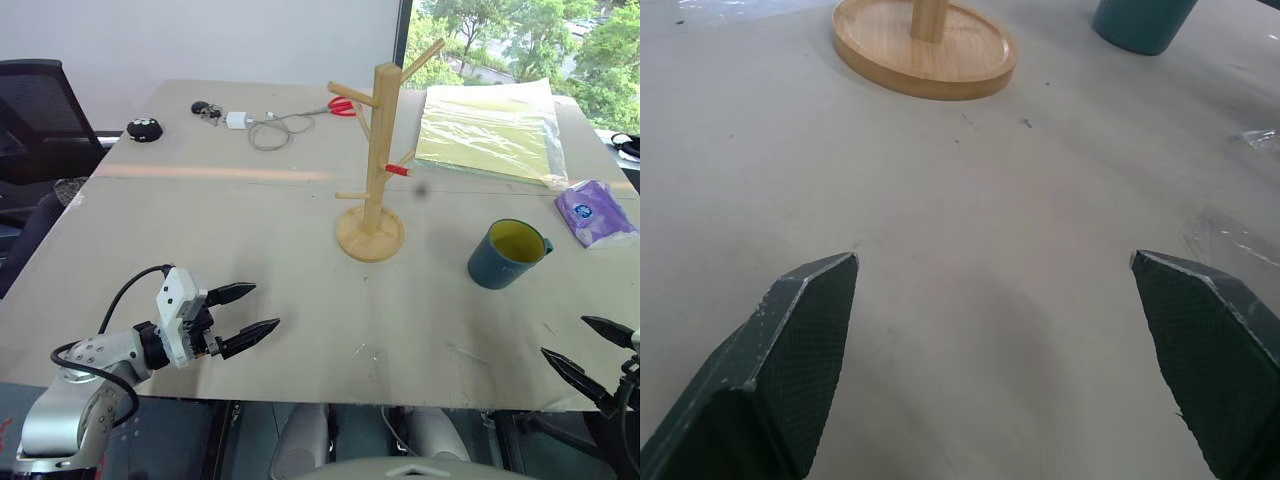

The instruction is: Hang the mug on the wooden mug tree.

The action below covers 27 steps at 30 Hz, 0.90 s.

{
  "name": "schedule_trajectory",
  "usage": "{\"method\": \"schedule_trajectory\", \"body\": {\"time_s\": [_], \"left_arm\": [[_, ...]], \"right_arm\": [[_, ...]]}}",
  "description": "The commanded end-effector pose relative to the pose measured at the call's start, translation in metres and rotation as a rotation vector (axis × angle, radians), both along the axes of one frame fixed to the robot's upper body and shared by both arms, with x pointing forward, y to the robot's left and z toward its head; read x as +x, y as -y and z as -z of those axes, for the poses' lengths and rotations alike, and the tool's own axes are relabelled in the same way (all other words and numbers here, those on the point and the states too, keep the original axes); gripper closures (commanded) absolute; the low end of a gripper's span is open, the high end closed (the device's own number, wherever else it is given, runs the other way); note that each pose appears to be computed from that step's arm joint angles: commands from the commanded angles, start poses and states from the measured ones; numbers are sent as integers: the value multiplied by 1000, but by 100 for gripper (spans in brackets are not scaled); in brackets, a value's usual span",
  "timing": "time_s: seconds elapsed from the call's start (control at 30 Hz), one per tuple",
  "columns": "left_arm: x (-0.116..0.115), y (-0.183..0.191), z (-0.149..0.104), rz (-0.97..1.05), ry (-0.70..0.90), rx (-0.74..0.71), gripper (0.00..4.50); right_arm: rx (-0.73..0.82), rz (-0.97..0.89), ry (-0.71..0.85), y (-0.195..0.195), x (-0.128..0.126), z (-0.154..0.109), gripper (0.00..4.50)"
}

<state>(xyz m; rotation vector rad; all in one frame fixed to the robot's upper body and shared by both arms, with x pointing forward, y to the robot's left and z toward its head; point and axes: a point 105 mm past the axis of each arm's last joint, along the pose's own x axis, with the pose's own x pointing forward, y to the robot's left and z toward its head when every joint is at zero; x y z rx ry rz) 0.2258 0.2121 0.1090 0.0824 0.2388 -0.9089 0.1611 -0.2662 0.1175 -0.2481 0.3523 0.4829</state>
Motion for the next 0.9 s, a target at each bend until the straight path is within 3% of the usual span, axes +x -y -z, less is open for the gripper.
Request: {"method": "schedule_trajectory", "body": {"time_s": [0.03,0.13,0.27,0.33,0.43,0.9], "left_arm": [[2,16,-30,79,72,-48,0],[-9,55,-68,285,106,-132,0],[-17,80,-81,417,116,-133,0],[-19,89,-85,451,123,-133,0],[-18,97,-90,463,132,-144,0],[-21,101,-91,429,141,-145,0]], "right_arm": [[-33,57,93,5,17,-7,7],[-29,232,166,21,44,-12,7],[-42,312,178,30,60,-9,7],[-17,304,178,27,68,-8,58],[-2,300,185,23,80,-6,195],[46,248,197,14,122,9,195]]}}
